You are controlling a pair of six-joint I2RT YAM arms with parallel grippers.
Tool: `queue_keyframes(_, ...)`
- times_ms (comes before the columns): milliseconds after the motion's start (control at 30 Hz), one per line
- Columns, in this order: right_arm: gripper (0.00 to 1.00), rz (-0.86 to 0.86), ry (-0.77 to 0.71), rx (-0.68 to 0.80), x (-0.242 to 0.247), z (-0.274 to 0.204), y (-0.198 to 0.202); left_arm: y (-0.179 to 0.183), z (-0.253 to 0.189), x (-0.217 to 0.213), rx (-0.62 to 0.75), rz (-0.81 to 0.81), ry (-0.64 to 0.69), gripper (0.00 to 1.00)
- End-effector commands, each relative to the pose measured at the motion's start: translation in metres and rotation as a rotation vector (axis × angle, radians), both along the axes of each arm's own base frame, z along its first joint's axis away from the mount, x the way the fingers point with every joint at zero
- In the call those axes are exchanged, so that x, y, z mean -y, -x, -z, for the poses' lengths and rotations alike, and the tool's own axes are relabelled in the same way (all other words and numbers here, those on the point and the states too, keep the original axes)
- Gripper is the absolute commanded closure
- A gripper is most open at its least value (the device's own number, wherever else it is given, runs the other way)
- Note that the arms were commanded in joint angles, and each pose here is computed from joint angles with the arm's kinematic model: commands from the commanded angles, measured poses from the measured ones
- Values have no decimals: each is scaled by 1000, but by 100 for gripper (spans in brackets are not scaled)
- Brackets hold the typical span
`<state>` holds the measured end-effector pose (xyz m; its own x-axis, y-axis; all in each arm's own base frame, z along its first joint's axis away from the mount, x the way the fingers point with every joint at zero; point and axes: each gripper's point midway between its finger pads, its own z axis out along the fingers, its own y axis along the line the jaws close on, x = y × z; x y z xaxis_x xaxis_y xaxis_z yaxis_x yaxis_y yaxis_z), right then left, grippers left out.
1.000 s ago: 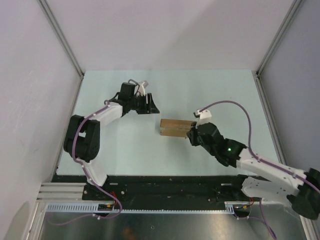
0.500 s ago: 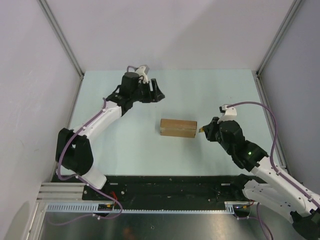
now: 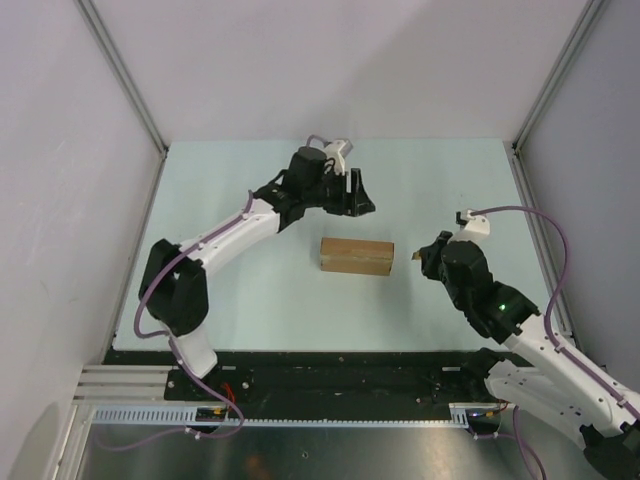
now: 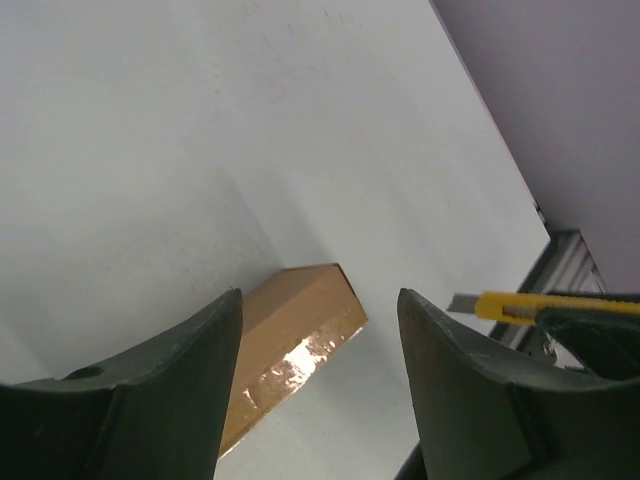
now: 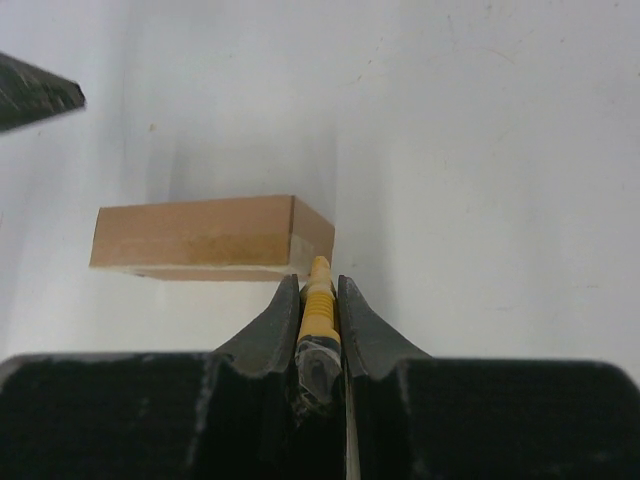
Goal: Unpack the express box
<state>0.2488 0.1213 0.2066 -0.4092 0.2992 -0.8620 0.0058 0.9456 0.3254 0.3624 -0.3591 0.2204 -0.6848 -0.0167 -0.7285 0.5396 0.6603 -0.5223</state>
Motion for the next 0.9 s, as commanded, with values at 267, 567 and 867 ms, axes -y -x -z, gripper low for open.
queue_keyframes(267,100,135,-182,6,-17,-11,-34,56,29,44,-17,294,-26,42)
queue_keyframes(567,100,136,-218,-21,-23,-3,-40,48,66,21,150,200,-295,31)
queue_keyframes(867,100,69,-218,-82,-26,7,-25,27,53,10,306,270,-372,12)
